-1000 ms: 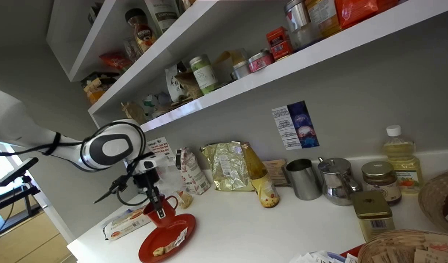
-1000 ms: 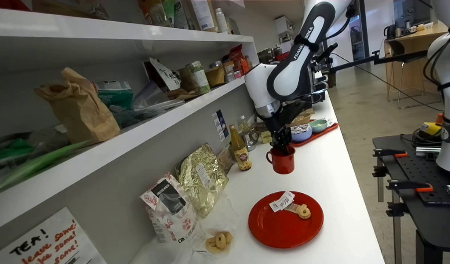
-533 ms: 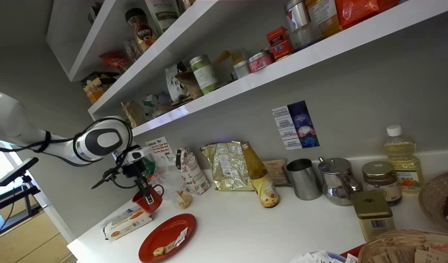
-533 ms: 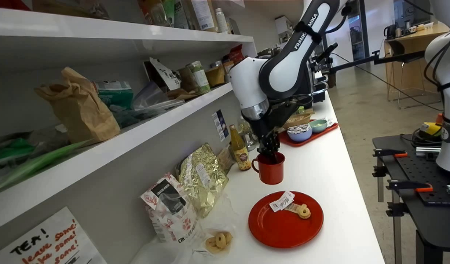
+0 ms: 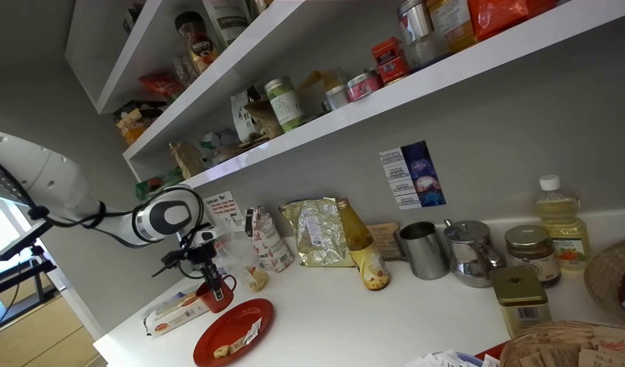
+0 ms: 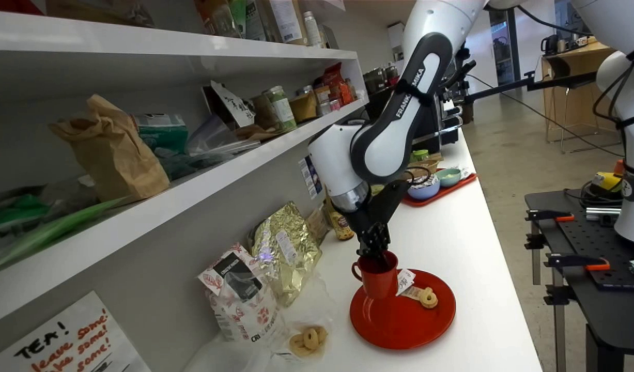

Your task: Put the orange cup on the orange plate

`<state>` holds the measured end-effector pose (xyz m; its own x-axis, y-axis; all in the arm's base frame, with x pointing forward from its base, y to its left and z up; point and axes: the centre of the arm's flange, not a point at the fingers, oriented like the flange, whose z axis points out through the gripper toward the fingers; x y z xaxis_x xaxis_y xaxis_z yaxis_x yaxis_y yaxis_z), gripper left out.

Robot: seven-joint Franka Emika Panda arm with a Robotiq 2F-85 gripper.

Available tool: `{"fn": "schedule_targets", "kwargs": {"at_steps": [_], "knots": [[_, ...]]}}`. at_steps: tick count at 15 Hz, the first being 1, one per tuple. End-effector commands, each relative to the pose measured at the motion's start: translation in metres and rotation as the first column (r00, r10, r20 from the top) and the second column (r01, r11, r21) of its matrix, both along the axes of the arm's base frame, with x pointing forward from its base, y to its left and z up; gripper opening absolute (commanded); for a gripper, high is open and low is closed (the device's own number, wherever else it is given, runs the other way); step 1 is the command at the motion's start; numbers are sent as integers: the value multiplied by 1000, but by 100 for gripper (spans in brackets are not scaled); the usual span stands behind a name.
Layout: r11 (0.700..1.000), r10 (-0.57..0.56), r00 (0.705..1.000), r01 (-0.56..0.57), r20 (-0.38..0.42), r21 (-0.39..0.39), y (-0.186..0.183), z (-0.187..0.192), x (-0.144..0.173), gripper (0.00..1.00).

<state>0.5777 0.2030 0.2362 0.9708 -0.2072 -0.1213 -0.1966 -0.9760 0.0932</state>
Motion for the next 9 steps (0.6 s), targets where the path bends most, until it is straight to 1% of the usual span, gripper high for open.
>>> {"fn": "schedule_targets", "kwargs": {"at_steps": [1,4,9], "knots": [[1000,-16,997,15,-70,-22,8,-41,17,2],[999,-27,994,23,-110,-34,0,-66,16,2],[998,-50,990,47,-129,-32,-14,-73,25,2]]}}
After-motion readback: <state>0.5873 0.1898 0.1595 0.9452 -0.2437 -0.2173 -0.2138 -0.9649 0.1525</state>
